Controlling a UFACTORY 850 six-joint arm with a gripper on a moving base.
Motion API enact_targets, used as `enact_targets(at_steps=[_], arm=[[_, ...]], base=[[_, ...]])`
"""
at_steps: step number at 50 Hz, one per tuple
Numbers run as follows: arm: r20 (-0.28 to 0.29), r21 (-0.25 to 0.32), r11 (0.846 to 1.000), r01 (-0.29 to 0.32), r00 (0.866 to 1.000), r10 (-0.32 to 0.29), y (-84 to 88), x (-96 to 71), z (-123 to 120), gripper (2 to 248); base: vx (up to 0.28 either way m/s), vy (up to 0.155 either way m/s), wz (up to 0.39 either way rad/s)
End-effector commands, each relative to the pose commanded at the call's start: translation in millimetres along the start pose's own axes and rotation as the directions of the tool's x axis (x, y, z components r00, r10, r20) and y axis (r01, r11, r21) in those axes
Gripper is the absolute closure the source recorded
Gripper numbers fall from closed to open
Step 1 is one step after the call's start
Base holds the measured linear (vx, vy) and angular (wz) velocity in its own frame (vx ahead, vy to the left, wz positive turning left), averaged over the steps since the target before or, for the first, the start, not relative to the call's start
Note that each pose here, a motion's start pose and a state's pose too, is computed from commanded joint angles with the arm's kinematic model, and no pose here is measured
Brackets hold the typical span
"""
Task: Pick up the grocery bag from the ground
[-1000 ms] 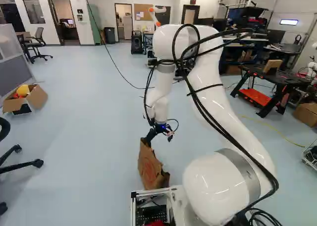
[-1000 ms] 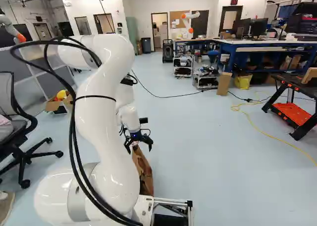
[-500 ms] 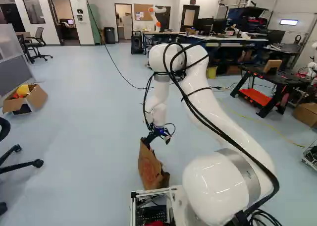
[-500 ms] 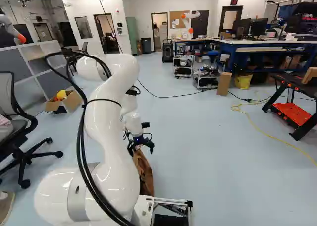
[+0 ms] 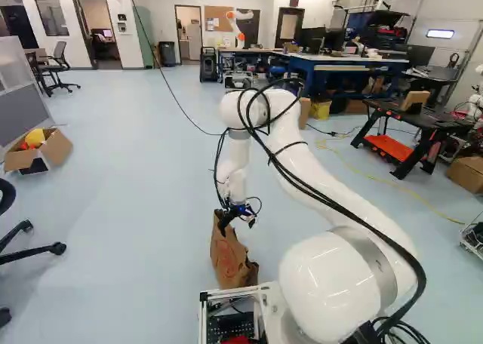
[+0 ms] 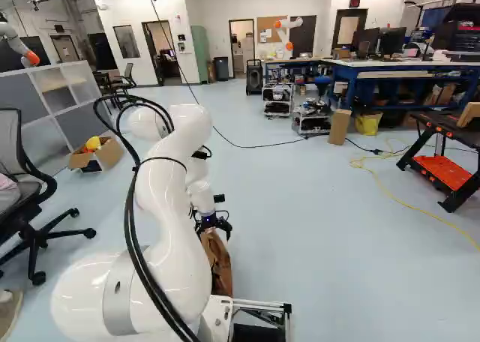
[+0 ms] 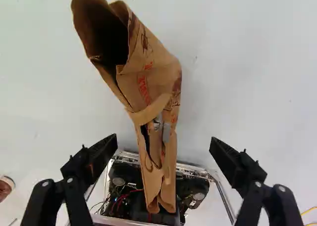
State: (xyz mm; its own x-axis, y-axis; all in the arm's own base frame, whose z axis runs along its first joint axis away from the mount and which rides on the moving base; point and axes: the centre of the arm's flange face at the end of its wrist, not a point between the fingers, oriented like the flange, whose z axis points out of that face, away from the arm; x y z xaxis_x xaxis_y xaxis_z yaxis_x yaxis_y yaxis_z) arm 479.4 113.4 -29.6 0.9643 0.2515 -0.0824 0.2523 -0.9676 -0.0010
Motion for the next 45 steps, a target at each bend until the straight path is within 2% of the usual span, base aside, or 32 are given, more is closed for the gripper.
enact_targets(at_steps=[18,45], arm=[[0.018,0.000,1.000,0.003,1.000,-0.003,-1.5,7.1,46.8,3],[0.019,0.000,1.000,0.003,1.000,-0.003,-1.5,7.7,51.2,3]], base=[[0.000,0.000,0.000],[0.000,0.000,0.000]])
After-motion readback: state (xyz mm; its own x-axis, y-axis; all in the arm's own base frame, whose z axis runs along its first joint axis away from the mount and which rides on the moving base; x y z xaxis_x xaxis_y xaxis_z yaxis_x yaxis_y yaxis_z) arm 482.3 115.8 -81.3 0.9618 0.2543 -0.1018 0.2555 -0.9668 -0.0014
